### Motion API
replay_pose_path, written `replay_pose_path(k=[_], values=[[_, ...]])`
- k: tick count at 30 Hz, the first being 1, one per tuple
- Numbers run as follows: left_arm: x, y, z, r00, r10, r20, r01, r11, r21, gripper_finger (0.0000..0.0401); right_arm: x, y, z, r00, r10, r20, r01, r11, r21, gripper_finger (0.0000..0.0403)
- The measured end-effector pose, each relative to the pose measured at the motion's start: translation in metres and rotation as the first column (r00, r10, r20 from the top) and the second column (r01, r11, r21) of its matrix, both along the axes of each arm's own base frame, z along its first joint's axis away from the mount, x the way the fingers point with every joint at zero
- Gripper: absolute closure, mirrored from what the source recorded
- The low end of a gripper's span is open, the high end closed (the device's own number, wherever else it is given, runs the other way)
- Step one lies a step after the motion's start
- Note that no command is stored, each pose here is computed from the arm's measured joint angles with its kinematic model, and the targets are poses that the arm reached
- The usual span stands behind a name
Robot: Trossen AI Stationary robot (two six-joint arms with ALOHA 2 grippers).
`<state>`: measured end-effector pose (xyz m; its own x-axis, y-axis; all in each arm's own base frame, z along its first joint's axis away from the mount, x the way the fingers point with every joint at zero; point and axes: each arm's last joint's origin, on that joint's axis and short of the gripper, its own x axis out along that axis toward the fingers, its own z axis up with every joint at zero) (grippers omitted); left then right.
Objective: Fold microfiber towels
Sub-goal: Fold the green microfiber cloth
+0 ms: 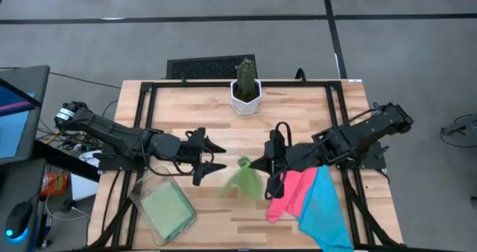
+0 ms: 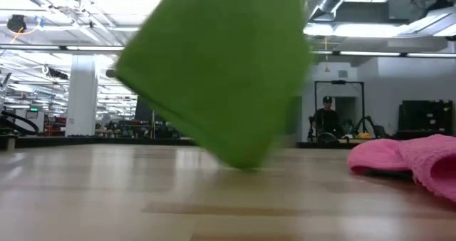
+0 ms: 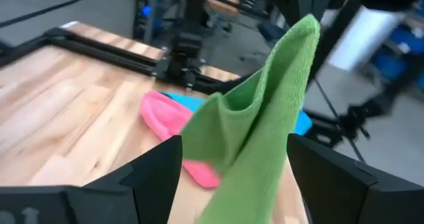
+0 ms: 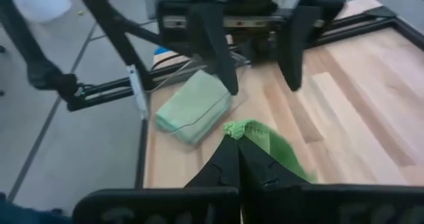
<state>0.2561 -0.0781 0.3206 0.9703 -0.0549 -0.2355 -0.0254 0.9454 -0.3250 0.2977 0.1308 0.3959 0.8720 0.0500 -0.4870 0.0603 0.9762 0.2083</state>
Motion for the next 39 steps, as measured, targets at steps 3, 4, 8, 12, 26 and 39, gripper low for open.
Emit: replay_pose_path(k=[3, 4, 8, 12, 26, 39], values=[[0.009, -0.001, -0.009, 0.994, -0.102, -0.035, 0.103, 0.994, 0.026, 0.0136, -0.003, 0.008, 0.002, 0.999, 0.027, 0.017, -0.027, 1.000, 0.008, 0.0393], [0.013, -0.002, -0.014, 0.990, -0.130, -0.049, 0.132, 0.991, 0.029, 0.0136, -0.004, 0.012, 0.003, 0.999, 0.038, 0.028, -0.038, 0.999, 0.013, 0.0393], [0.032, -0.007, -0.033, 0.968, -0.240, -0.078, 0.243, 0.969, 0.033, 0.0136, -0.007, 0.023, 0.006, 0.992, 0.114, 0.057, -0.117, 0.992, 0.052, 0.0393], [0.050, -0.013, -0.041, 0.958, -0.285, -0.001, 0.285, 0.956, 0.072, 0.0136, -0.010, 0.035, 0.011, 0.976, 0.194, 0.100, -0.205, 0.972, 0.113, 0.0392], [0.069, -0.022, -0.055, 0.915, -0.393, 0.087, 0.390, 0.919, 0.052, 0.0170, -0.025, 0.059, 0.012, 0.974, 0.210, 0.091, -0.226, 0.941, 0.250, 0.0392], [0.079, -0.022, -0.060, 0.926, -0.344, 0.156, 0.339, 0.939, 0.060, 0.0348, -0.028, 0.063, 0.013, 0.975, 0.197, 0.102, -0.217, 0.943, 0.251, 0.0392]])
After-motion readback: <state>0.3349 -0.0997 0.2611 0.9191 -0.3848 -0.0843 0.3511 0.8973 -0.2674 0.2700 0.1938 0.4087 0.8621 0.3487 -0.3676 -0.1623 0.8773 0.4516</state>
